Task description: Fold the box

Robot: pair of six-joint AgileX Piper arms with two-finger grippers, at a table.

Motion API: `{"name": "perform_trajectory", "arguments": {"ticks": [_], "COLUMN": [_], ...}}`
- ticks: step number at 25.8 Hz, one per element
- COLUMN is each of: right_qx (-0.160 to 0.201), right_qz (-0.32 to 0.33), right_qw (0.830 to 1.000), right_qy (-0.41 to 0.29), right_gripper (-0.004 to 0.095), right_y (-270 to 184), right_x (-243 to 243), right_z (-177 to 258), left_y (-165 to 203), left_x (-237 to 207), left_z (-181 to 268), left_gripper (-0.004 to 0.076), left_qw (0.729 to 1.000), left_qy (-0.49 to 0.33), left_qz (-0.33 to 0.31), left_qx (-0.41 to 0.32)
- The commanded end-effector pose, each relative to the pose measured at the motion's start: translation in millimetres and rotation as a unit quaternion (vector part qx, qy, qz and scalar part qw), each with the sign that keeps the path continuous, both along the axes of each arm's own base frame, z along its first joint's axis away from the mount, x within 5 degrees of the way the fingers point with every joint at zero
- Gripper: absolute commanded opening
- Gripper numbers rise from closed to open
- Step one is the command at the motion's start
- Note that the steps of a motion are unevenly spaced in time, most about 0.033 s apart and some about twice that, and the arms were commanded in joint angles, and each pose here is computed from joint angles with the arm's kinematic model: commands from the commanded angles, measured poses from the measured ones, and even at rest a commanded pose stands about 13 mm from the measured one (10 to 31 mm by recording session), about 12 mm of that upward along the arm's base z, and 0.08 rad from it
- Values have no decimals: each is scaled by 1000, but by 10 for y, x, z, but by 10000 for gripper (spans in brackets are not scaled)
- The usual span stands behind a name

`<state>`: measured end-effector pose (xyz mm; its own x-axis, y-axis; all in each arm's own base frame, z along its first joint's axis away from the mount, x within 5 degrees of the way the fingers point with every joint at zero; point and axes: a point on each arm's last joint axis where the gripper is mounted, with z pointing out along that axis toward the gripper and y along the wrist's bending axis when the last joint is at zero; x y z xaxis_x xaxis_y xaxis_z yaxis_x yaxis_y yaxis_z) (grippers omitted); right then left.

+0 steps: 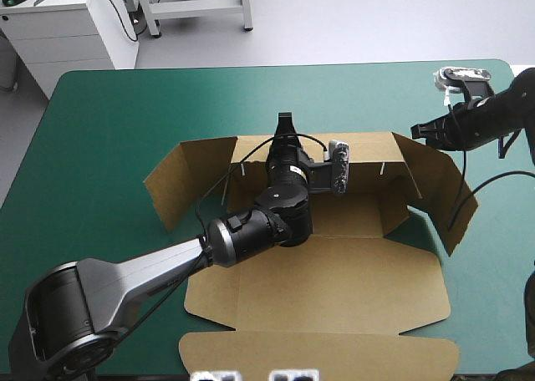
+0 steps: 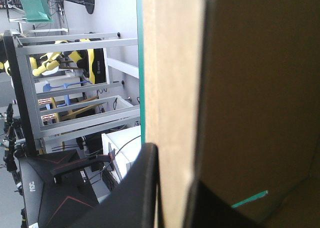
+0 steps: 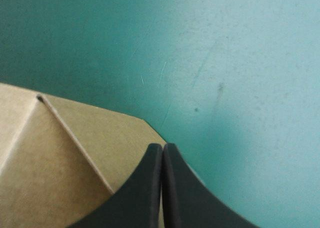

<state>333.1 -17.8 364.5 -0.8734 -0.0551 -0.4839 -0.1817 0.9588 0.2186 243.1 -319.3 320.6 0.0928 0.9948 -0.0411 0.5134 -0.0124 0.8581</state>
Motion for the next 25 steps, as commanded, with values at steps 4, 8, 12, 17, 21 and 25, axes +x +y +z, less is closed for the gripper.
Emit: {"name": "perform_trajectory", "arguments": {"ticks": [4,8,12,17,21,25], "right_qx": [4,26,58,92,117,152], "right_qz": [33,43,48,57,69,71], "right_qw": [999,999,996,986,975,968], "right_qy": [-6,-10,-53,-125,-174,-184], "right_gripper": [-19,-18,-18,-18,-18,-18], "right_y": [77,128,199,303,378,432], "right_x": [-308,-374,-442,-689,-868,-942], "right_z": [99,-13,-119,-253,-410,-654], "left_y": [16,15,12,10,-3,-10], "left_x": [-85,-87,-98,-104,-105,-105], "left_z": [215,211,195,185,189,191], "left_gripper": [-8,-8,-8,-8,-8,-8], "left_qw": [999,999,999,998,998,998], "left_qy": [-7,-4,8,14,13,13], "left_qz": [-11,-11,-9,-8,-14,-18], "left_qx": [-46,-48,-53,-56,-60,-62]}}
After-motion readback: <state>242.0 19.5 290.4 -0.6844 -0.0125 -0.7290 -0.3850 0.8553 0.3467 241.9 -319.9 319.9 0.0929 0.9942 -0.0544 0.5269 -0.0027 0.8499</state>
